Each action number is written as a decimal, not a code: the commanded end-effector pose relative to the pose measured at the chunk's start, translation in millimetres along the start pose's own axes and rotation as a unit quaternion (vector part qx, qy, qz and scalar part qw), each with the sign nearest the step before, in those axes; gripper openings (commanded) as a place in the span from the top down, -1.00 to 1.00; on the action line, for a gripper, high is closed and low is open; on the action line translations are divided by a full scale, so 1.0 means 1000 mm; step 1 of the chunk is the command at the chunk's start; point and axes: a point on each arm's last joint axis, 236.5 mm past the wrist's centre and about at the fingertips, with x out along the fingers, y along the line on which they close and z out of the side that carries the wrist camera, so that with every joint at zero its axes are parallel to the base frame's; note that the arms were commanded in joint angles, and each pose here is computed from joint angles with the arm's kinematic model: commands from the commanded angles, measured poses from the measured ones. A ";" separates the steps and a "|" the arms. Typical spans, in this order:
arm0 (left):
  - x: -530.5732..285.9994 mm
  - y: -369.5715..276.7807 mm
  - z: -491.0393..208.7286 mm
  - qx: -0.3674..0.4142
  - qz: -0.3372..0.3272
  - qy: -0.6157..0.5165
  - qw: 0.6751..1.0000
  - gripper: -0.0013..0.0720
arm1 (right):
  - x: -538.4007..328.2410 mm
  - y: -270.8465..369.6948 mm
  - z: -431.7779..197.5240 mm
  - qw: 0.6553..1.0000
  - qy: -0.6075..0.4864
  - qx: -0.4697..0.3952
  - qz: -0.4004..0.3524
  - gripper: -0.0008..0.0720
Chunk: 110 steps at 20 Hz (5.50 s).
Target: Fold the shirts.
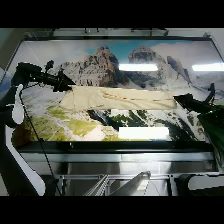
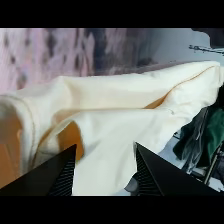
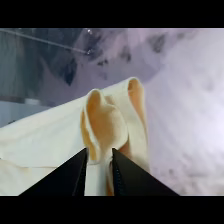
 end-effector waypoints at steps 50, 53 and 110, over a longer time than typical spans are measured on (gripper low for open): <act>0.026 -0.285 -0.105 0.260 -0.038 -0.007 0.965 0.92 | 0.047 0.345 -0.093 0.900 0.356 -0.138 0.210 0.91; -0.058 -0.271 -0.110 0.246 -0.016 -0.056 0.967 0.91 | 0.111 0.379 -0.155 0.910 0.323 -0.177 0.190 0.91; -0.105 -0.220 -0.233 0.252 0.015 -0.110 0.961 0.38 | -0.204 0.128 0.069 0.951 0.083 0.163 -0.250 0.91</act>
